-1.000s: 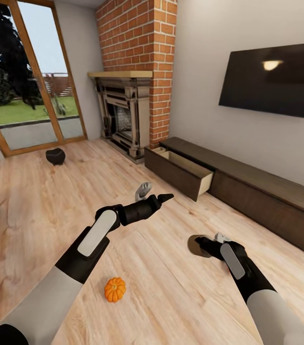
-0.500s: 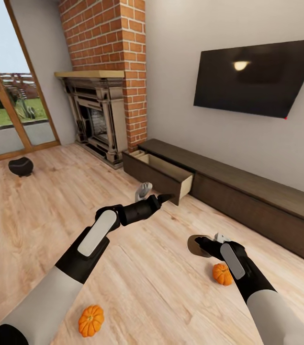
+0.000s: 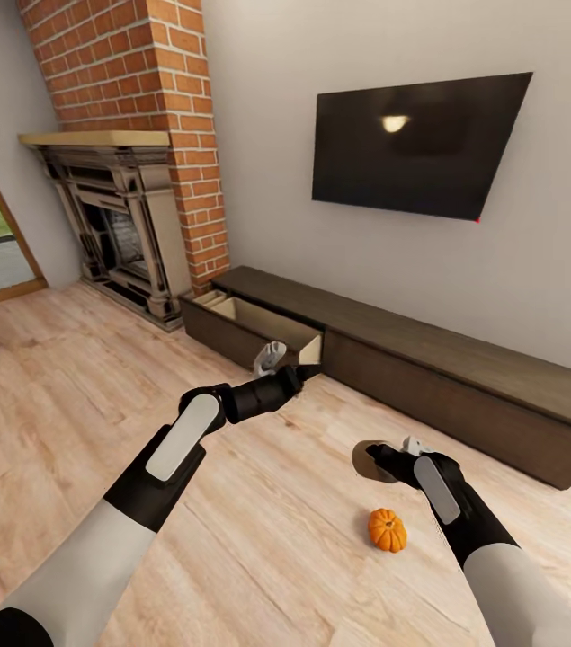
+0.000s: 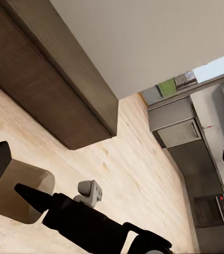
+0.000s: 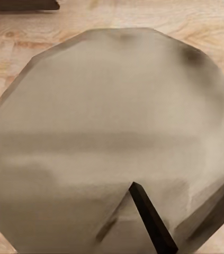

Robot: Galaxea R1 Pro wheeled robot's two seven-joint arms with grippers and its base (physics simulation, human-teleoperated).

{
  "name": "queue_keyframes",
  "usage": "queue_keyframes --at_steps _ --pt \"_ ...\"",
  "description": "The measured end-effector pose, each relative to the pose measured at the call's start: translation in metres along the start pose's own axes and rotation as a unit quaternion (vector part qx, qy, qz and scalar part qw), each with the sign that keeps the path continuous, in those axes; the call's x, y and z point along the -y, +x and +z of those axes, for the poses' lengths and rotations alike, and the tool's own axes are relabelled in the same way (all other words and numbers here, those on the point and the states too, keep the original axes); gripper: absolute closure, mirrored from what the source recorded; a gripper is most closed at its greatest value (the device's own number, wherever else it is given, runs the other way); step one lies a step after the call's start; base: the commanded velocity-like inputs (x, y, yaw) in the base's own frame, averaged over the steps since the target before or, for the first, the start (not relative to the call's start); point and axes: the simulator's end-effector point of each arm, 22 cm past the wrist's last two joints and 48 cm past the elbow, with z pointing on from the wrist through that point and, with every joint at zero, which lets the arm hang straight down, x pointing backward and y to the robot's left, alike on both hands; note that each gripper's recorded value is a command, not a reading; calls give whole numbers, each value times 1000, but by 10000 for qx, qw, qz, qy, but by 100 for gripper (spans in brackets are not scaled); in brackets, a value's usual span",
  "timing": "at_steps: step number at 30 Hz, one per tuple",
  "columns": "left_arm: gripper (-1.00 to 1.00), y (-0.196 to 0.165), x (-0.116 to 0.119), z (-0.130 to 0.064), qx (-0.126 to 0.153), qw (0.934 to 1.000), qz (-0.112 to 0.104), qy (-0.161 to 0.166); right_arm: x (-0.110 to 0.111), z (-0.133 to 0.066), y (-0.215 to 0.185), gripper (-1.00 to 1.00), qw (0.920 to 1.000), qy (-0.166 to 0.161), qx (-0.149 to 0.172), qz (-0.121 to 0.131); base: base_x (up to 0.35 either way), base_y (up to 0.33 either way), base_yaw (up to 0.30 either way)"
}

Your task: Place each of the two pumpkins and all three candles from the living room inside a cabinet in the living room (use any cabinet), then make sure every cabinet is closed, and position the cauldron so it is next to a table in the living room.

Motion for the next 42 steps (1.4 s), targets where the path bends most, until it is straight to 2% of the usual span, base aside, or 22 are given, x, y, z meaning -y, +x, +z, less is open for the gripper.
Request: queue_keyframes --at_steps 16,42 --pt "-100 0 0 0 -4 10000 -2 -5 1 0 0 100 10000 11 1 -14 325 -76 -5" --pt "-100 0 -1 0 -5 10000 -6 -12 1 0 0 100 10000 17 8 -11 326 -75 276"
